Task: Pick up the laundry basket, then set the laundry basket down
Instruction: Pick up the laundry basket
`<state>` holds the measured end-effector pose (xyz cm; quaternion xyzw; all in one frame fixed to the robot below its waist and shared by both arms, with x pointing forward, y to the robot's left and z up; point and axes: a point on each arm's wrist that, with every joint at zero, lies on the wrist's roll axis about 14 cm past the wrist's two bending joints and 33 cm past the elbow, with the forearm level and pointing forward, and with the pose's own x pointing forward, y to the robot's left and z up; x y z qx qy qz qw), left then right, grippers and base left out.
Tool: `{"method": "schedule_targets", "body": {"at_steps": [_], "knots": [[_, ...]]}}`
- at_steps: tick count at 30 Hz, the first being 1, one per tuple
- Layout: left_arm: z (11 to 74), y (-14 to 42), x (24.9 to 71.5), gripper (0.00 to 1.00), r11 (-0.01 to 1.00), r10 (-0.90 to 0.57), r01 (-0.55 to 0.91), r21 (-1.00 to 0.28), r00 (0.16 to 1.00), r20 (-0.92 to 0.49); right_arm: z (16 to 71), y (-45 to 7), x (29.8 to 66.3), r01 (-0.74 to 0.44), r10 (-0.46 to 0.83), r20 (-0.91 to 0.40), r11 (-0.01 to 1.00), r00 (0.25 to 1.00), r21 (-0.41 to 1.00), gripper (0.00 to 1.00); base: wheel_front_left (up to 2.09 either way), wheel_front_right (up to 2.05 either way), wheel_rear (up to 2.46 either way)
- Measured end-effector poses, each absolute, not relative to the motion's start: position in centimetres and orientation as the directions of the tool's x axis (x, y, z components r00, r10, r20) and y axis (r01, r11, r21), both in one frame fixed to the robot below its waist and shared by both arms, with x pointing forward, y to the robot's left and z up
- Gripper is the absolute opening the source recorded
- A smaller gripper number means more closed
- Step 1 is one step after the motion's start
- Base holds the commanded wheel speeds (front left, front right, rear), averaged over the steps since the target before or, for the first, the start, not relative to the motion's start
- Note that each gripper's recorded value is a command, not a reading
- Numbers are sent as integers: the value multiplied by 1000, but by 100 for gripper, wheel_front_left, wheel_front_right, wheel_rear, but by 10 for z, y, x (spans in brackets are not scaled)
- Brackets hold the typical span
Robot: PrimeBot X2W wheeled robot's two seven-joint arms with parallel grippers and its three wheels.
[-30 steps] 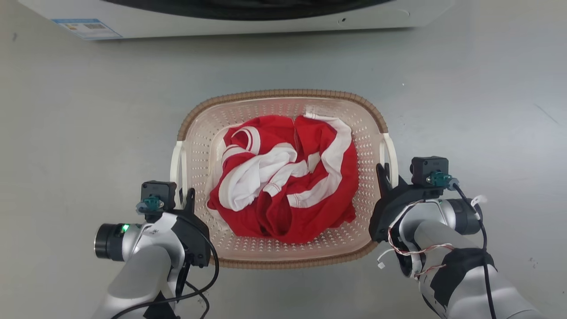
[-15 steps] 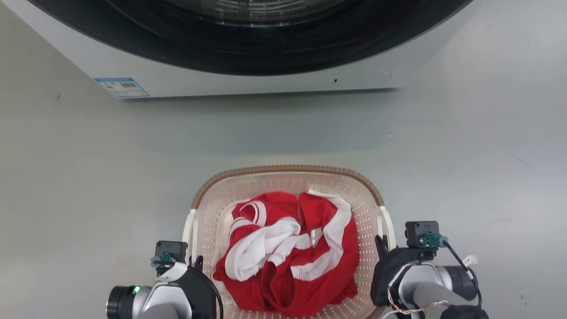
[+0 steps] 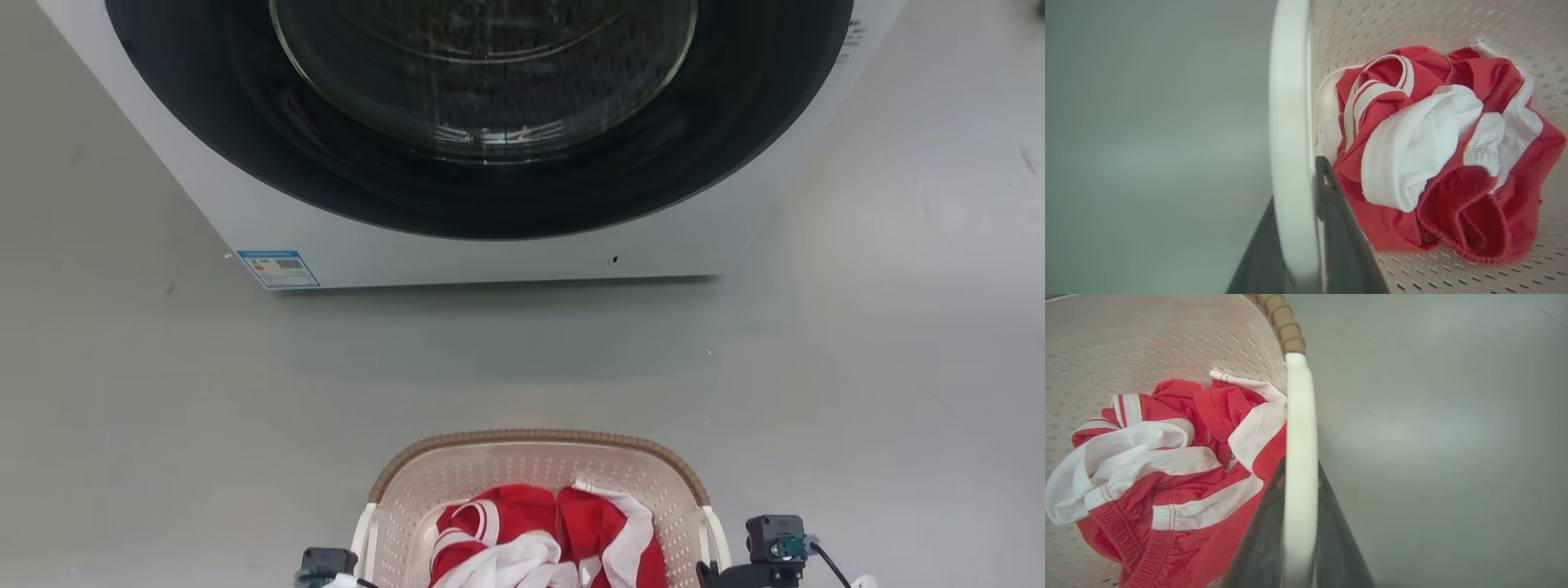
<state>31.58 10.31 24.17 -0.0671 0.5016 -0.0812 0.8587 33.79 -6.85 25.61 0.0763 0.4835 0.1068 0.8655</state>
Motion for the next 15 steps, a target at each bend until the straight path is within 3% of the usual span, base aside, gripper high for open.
{"method": "schedule_targets", "body": {"at_steps": [15], "knots": [[263,107,251,0,979,-198,57,-193,467,-862,275,-64,268,-93,271,-843,962,465,258,0,0,0,0]]}}
